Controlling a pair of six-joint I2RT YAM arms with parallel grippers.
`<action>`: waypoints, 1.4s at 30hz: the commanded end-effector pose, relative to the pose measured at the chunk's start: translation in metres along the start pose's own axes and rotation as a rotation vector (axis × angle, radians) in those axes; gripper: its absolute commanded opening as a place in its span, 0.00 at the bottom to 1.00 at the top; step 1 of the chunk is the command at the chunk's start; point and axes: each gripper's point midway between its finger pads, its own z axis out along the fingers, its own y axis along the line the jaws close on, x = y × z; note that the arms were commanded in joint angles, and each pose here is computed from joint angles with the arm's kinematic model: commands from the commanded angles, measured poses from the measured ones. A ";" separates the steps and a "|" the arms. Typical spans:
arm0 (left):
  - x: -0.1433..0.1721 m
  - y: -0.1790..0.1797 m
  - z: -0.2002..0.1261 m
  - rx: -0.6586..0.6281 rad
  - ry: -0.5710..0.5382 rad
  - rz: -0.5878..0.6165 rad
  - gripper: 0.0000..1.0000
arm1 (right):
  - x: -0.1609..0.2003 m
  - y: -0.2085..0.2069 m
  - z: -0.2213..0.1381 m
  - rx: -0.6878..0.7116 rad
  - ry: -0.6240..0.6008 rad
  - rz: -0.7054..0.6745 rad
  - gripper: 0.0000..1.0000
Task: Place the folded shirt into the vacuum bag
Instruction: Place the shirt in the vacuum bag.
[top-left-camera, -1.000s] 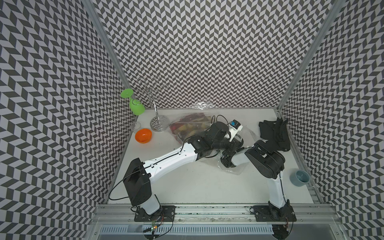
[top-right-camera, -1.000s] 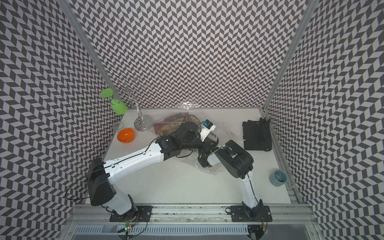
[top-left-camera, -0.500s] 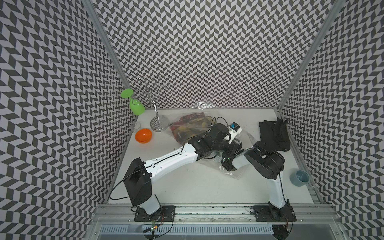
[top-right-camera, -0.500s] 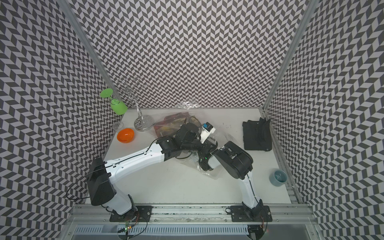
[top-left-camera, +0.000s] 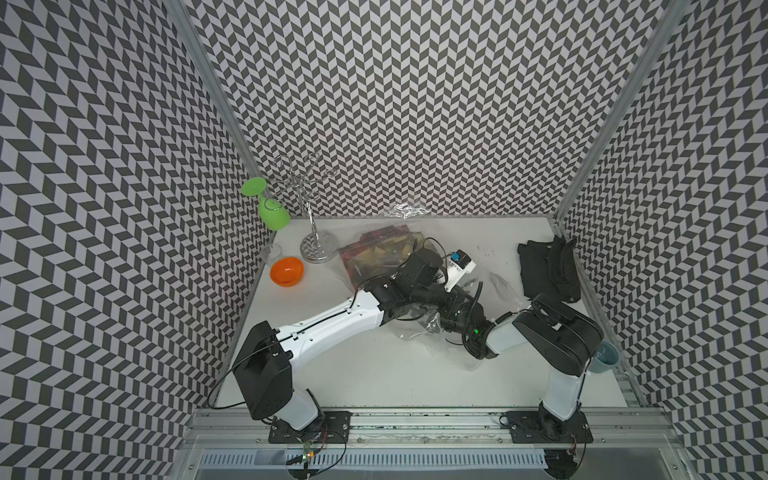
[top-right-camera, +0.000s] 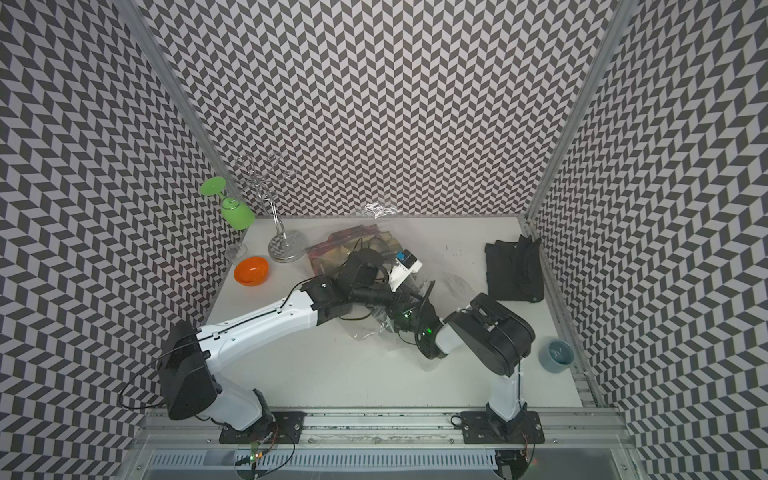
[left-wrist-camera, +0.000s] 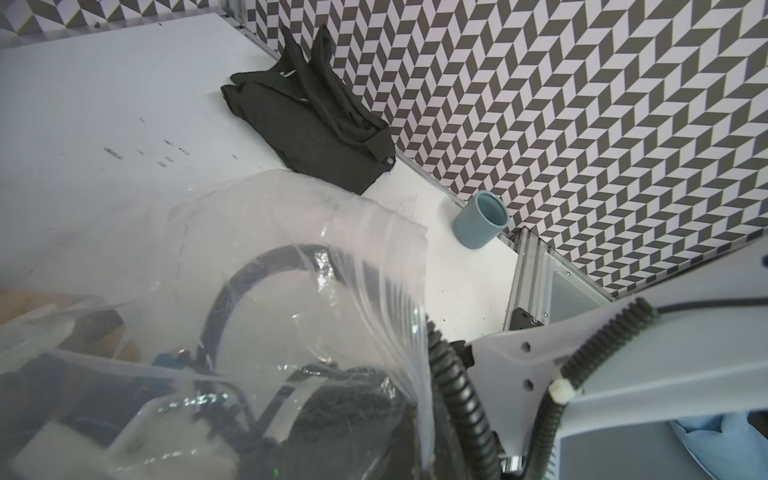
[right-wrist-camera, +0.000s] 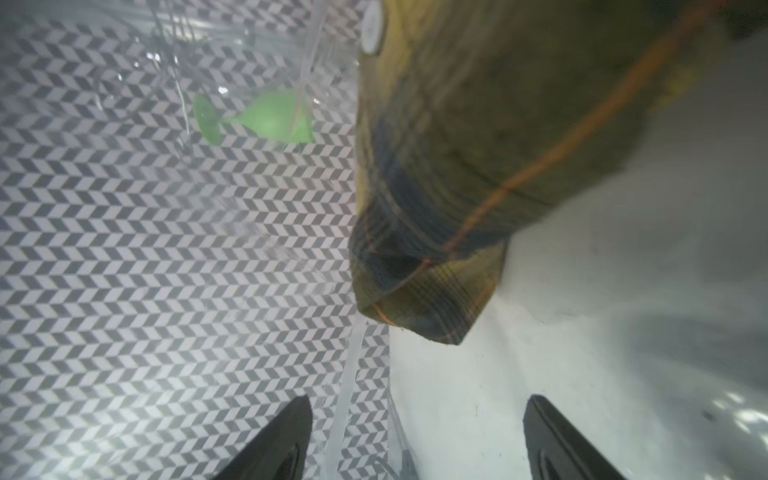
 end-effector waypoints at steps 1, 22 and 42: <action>-0.008 -0.005 -0.011 0.032 -0.035 0.030 0.00 | -0.007 0.006 -0.019 0.003 -0.062 0.021 0.82; 0.002 0.040 -0.027 -0.049 -0.053 -0.036 0.00 | -0.013 0.012 -0.092 0.209 -0.172 -0.127 0.81; 0.014 0.076 -0.024 -0.123 -0.048 -0.106 0.00 | -0.018 0.075 -0.107 0.211 -0.222 -0.322 0.79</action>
